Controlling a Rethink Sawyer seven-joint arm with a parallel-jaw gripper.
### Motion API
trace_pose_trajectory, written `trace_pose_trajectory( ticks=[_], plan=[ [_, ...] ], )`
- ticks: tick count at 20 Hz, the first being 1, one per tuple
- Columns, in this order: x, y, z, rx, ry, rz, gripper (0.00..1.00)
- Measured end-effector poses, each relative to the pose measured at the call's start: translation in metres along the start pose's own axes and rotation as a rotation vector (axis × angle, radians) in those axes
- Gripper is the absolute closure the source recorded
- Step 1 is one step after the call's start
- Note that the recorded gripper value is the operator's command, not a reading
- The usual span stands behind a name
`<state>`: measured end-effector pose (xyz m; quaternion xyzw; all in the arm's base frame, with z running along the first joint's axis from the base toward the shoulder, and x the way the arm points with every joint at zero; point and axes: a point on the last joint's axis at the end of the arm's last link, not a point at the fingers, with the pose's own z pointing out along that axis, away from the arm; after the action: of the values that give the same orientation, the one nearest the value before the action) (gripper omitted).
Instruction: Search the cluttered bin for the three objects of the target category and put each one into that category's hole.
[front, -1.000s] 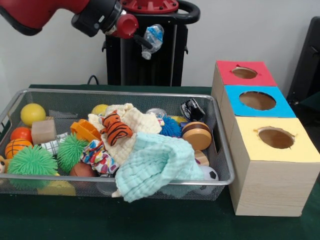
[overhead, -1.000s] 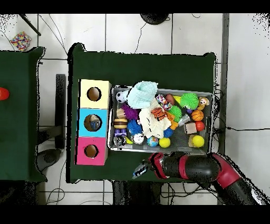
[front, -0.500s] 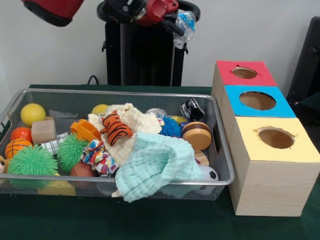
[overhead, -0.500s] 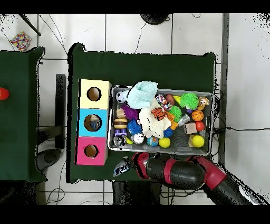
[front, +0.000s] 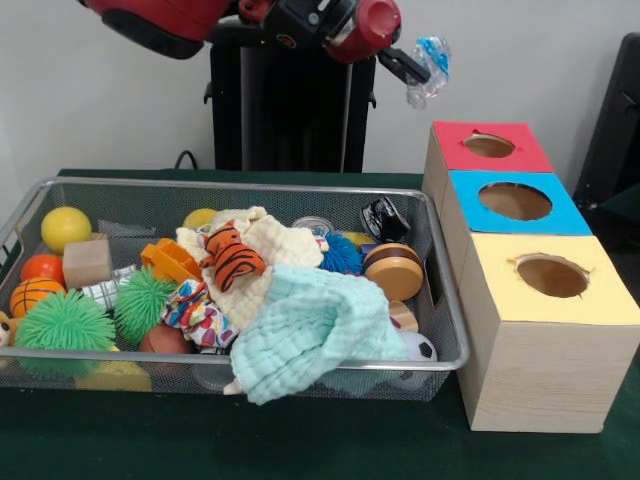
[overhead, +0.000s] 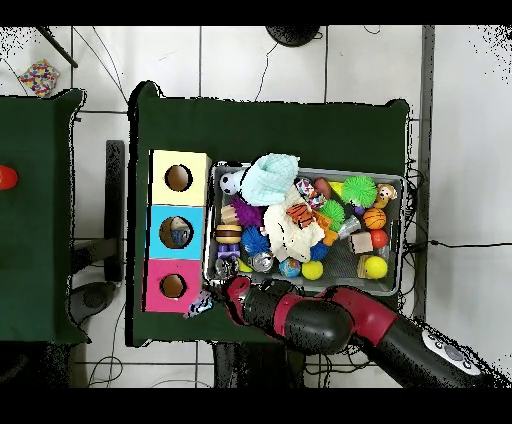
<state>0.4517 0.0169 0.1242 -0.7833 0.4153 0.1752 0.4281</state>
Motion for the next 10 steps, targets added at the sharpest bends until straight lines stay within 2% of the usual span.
trace_pose_trajectory(
  ticks=[5,10],
  plan=[
    [-0.003,-0.006,0.011,0.015,0.011,-0.011,1.00],
    [-0.002,-0.009,0.013,0.031,0.023,-0.012,1.00]
  ],
)
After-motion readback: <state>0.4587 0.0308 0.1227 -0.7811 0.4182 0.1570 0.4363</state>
